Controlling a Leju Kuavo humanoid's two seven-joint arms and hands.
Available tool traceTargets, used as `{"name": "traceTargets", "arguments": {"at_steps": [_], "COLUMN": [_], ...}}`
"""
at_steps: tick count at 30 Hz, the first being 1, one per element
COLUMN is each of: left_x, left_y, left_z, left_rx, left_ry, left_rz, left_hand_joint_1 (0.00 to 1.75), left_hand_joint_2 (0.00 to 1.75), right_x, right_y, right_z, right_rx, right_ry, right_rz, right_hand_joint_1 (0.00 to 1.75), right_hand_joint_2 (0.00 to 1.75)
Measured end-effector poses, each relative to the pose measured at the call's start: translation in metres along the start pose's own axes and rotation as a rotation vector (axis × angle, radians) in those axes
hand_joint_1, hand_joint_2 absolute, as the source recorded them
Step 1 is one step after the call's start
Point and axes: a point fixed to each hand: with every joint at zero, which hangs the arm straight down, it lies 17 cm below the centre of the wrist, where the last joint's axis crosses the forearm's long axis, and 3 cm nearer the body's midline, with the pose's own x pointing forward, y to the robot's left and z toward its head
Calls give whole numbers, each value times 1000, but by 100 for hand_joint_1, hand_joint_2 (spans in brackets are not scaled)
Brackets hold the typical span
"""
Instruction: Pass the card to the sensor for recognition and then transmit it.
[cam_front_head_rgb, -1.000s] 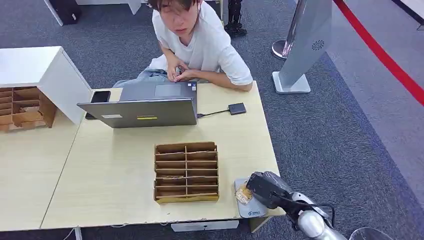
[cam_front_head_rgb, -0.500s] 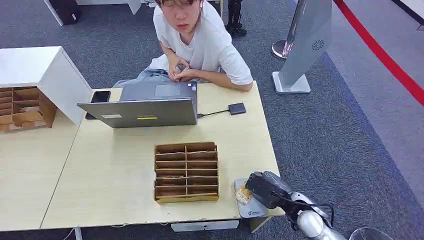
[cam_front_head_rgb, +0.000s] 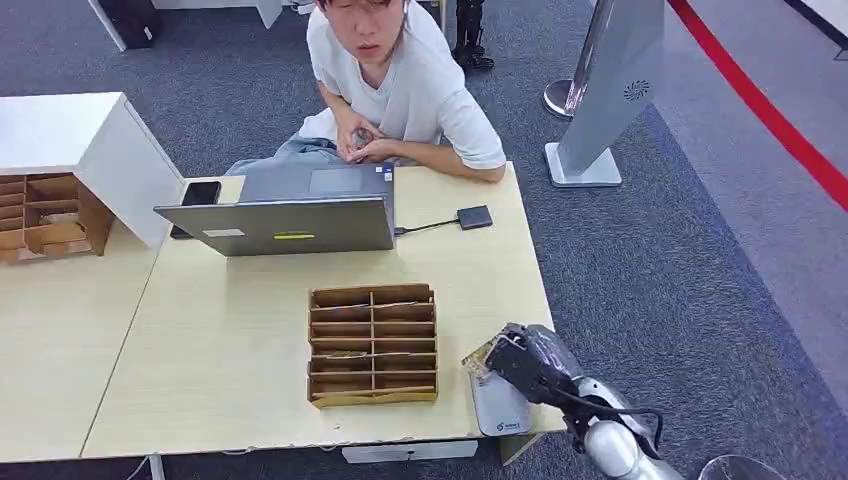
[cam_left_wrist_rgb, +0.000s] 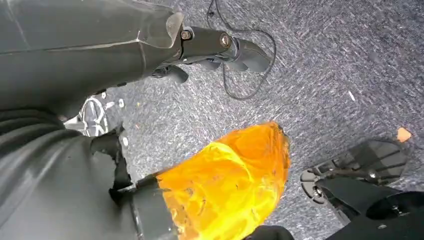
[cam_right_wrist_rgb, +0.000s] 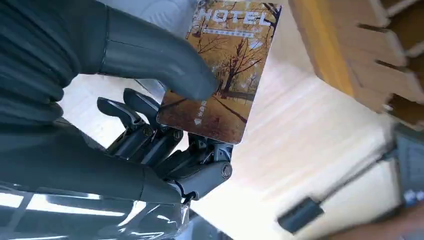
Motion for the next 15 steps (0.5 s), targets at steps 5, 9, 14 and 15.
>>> {"name": "traceTargets", "arguments": {"at_steps": [5,9,14,15], "left_x": [-3,-5,-6,-6], "left_y": [-1,-2,-4,-4], "left_z": [1,1,2,2], "left_rx": [3,3,0,1], "left_ry": [2,7,6,6], "left_rz": [17,32,40,41], "left_hand_joint_1": [0,0,0,0], "left_hand_joint_2": [0,0,0,0], "right_x": [33,64,98,101], "right_y": [-17,-33,-53,-55], "right_z": [-1,2,7,8], "right_rx": [-71,-133,-218,-224], "right_ry": [-95,-184,-268,-275], "right_rz": [-7,-6,1,0], "right_hand_joint_1": [175,175,175,175], "right_hand_joint_2": [175,175,175,175]}}
